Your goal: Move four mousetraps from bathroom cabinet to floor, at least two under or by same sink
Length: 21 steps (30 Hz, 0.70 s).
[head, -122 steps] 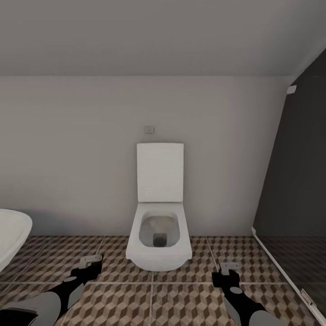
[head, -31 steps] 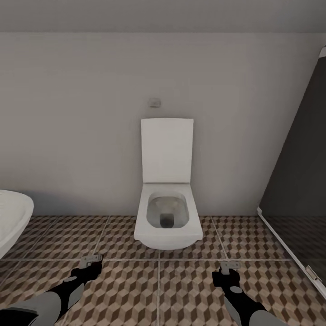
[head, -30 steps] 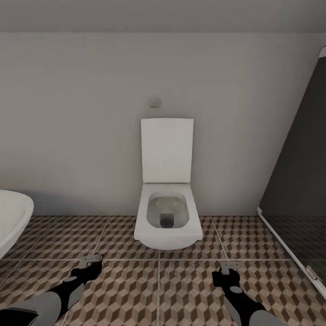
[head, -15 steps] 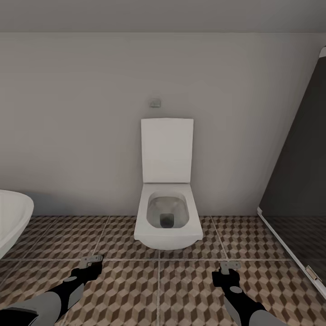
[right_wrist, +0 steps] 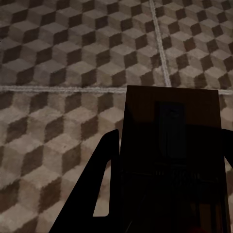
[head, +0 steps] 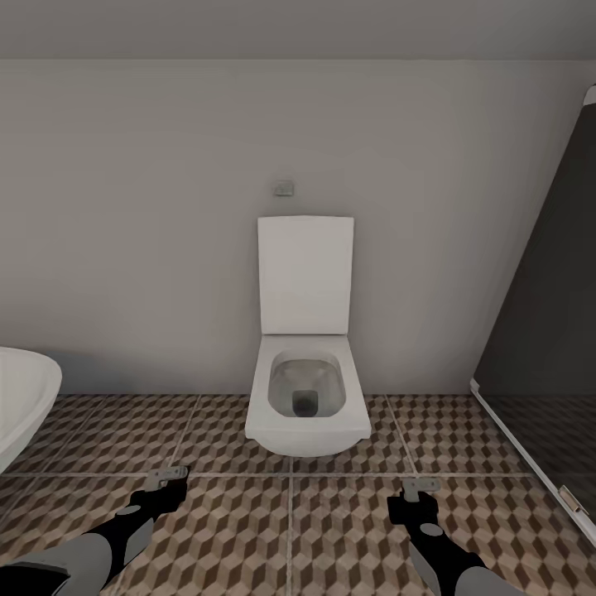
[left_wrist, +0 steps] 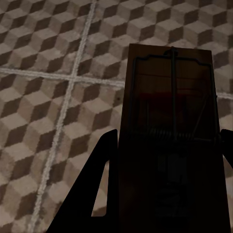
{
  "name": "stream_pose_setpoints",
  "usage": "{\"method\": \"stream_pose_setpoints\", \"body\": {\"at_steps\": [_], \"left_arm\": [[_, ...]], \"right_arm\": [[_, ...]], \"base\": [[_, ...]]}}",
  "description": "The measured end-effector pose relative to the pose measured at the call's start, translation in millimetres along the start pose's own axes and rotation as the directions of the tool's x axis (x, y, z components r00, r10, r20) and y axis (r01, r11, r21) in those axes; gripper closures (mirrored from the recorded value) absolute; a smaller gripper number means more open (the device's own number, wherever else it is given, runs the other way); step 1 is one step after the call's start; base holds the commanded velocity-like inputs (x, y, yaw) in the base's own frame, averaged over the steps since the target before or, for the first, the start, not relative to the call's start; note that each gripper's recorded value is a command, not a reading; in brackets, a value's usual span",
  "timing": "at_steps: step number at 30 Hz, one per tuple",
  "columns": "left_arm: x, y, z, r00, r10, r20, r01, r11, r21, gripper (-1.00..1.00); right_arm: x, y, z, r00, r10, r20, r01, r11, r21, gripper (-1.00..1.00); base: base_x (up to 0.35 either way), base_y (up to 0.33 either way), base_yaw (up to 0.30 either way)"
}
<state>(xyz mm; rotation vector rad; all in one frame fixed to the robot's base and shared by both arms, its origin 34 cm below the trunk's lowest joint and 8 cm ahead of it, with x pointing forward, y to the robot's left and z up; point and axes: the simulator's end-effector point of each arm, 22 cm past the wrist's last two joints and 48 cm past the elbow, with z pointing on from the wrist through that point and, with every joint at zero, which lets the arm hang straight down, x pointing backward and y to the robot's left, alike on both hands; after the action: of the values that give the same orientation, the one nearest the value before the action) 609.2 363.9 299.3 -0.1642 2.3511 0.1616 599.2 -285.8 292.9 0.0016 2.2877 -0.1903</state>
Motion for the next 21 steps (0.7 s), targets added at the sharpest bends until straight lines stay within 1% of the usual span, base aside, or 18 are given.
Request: {"method": "stream_pose_setpoints", "body": {"at_steps": [3,5,6,10,16,21], "left_arm": [[0.0,-0.1,0.0,1.000,0.000,0.000,0.000,1.000,0.000,1.00],[-7.5,-9.1,0.2,0.999,-0.024,0.021,0.023,1.000,0.015,1.00],[-10.1,-8.4,0.3,0.999,-0.025,0.029,0.025,1.000,0.015,1.00],[-7.5,-6.0,0.1,0.999,-0.026,0.025,0.026,1.000,0.011,1.00],[-15.7,-38.8,-1.0,0.998,-0.031,0.045,0.028,0.997,0.074,1.00],[-20.3,-64.1,-3.0,0.998,-0.037,0.055,0.031,0.993,0.114,1.00]], "right_arm": [[0.1,0.1,0.0,1.000,0.000,-0.001,0.000,1.000,0.000,1.00],[-13.6,-0.4,2.3,1.000,-0.015,0.020,0.015,1.000,-0.002,1.00],[-14.2,-1.7,2.2,1.000,-0.014,0.023,0.014,1.000,0.000,1.00],[-15.2,-3.7,2.0,0.999,-0.013,0.029,0.013,1.000,0.003,1.00],[-27.8,-6.4,2.9,0.998,-0.012,0.055,0.012,1.000,0.006,1.00],[-41.4,-7.4,3.4,0.996,-0.010,0.084,0.010,1.000,0.007,1.00]], "base": [[0.000,0.000,0.000],[0.000,0.000,0.000],[0.000,0.000,0.000],[0.000,0.000,0.000],[0.000,0.000,0.000],[0.000,0.000,0.000]]}}
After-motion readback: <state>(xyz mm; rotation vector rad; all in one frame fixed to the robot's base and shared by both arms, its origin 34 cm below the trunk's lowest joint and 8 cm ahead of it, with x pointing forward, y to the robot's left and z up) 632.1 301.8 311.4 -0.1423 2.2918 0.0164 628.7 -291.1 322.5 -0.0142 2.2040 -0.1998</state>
